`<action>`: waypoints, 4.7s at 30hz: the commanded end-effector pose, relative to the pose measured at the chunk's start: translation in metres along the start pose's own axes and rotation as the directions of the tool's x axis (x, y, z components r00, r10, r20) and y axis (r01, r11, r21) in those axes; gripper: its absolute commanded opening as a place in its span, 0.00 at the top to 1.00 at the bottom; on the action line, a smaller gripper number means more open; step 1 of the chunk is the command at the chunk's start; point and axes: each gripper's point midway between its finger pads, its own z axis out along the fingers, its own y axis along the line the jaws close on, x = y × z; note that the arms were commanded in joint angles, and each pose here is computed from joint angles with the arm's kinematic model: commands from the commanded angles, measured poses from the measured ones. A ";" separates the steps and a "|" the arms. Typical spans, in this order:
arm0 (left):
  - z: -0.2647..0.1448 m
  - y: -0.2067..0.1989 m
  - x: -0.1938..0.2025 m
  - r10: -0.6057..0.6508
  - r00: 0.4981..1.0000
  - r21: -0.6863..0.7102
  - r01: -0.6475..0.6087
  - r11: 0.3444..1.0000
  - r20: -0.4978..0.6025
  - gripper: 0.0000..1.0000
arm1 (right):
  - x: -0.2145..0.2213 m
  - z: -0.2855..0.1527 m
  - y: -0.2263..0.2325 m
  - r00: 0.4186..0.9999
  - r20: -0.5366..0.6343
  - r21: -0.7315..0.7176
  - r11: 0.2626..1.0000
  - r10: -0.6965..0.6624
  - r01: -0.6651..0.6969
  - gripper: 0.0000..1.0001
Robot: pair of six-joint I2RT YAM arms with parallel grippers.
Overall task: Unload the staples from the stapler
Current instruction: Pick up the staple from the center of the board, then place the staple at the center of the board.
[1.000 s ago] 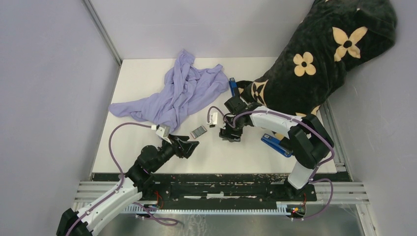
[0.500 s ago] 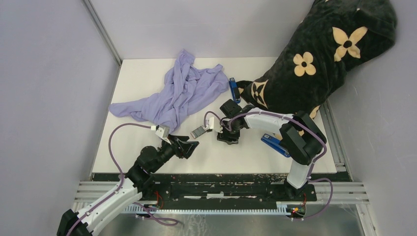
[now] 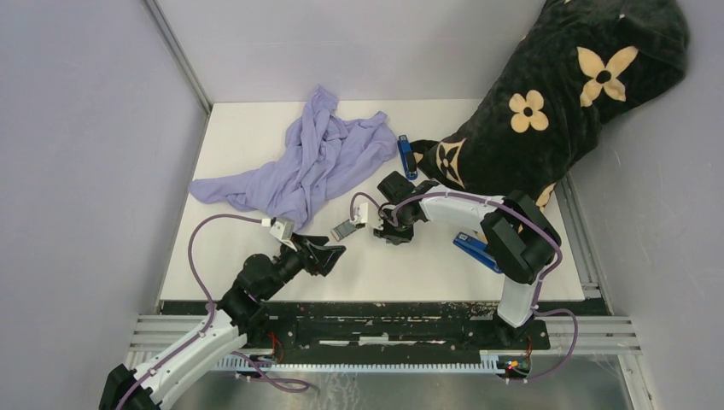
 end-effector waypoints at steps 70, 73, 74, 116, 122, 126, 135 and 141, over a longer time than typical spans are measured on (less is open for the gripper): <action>0.046 -0.127 -0.098 -0.238 0.953 0.506 0.113 0.855 0.190 0.71 | -0.145 -0.201 0.071 0.596 0.618 -0.615 0.788 0.513 -0.041 0.84; 0.046 -0.128 -0.098 -0.238 0.953 0.512 0.113 0.851 0.185 0.79 | -0.146 -0.200 0.071 0.597 0.618 -0.614 0.788 0.512 -0.040 0.84; 0.046 -0.129 -0.098 -0.238 0.953 0.513 0.113 0.851 0.185 0.81 | -0.145 -0.200 0.071 0.597 0.616 -0.616 0.787 0.514 -0.041 0.84; 0.140 -0.044 0.074 0.294 0.468 0.056 -0.457 0.888 -0.833 0.92 | 0.006 -0.232 -0.061 0.662 0.586 -0.036 0.831 0.467 -0.554 0.26; 0.156 -0.049 0.097 0.315 0.399 0.098 -0.479 0.873 -0.861 0.91 | 0.007 -0.236 -0.061 0.652 0.598 -0.035 0.828 0.466 -0.559 0.26; 0.157 -0.045 0.116 0.313 0.351 0.121 -0.473 0.872 -0.882 0.91 | 0.010 -0.240 -0.063 0.647 0.604 -0.026 0.822 0.466 -0.568 0.26; 0.152 -0.034 0.141 0.292 0.298 0.130 -0.463 0.877 -0.909 0.89 | 0.019 -0.245 -0.068 0.626 0.615 -0.012 0.799 0.480 -0.601 0.26; 0.150 -0.034 0.147 0.285 0.288 0.133 -0.450 0.883 -0.914 0.77 | 0.020 -0.247 -0.068 0.621 0.619 -0.015 0.798 0.481 -0.603 0.26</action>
